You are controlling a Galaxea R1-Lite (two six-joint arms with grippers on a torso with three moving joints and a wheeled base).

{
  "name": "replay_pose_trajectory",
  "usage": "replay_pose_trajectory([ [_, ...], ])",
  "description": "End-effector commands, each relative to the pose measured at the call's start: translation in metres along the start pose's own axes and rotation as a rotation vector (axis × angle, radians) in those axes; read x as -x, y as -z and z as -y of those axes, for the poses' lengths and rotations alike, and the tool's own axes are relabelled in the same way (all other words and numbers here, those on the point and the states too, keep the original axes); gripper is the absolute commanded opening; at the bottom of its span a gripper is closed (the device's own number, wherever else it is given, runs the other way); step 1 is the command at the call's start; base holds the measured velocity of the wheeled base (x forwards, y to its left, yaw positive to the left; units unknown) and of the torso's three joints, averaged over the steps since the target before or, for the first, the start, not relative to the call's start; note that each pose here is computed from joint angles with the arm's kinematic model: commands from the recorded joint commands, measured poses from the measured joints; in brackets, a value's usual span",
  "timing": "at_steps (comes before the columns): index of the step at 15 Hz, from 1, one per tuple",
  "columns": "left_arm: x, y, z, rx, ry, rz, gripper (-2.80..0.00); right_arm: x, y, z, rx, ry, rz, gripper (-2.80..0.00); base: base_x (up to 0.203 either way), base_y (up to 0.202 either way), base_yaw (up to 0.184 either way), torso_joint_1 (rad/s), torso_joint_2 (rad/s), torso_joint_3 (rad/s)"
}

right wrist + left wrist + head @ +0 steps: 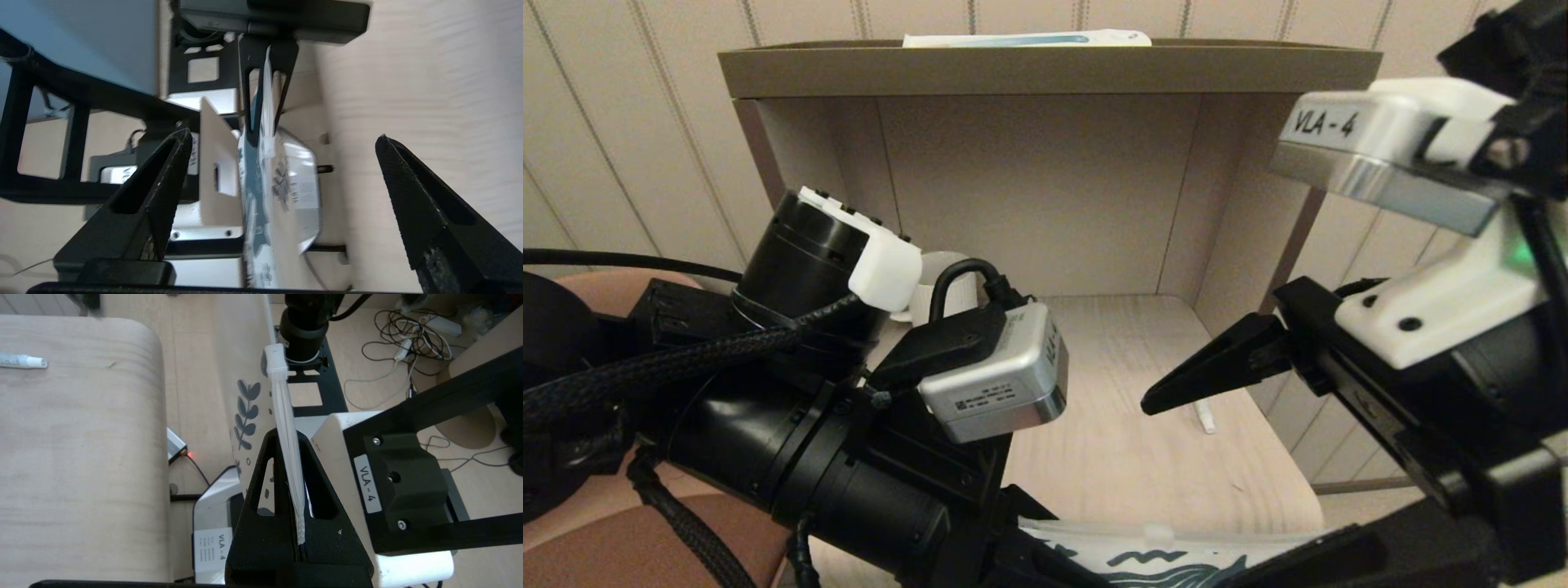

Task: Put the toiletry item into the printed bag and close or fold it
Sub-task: Open the storage bag

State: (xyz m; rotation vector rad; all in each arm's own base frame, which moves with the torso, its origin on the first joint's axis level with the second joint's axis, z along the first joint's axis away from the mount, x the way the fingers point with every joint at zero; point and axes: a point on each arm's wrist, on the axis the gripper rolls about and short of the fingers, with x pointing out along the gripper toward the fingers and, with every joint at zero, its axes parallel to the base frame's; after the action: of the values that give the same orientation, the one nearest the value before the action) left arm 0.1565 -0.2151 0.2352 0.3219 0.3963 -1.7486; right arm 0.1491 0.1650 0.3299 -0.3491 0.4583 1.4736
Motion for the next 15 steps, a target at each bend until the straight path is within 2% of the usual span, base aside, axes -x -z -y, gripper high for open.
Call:
replay_pose_trajectory([
  [1, 0.000, 0.002, 0.001, 0.003, 0.006, -0.001, -2.80, -0.002, 0.005, -0.001, -0.015, -0.053, 0.002, 0.00, 0.000, 0.000, 0.000, 0.000, 0.00, 0.000],
  [4, 0.000, 0.002, 0.001, 0.004, 0.006, -0.002, -2.80, -0.003, 0.015, 0.003, -0.032, -0.098, 0.036, 0.00, 0.000, 0.000, 0.000, 0.000, 0.00, 0.000],
  [15, 0.001, 0.002, 0.000, 0.003, 0.001, 0.002, -2.80, -0.009, 0.031, 0.002, -0.002, -0.097, 0.055, 0.00, 0.000, 0.000, 0.000, 0.000, 0.00, 0.000],
])
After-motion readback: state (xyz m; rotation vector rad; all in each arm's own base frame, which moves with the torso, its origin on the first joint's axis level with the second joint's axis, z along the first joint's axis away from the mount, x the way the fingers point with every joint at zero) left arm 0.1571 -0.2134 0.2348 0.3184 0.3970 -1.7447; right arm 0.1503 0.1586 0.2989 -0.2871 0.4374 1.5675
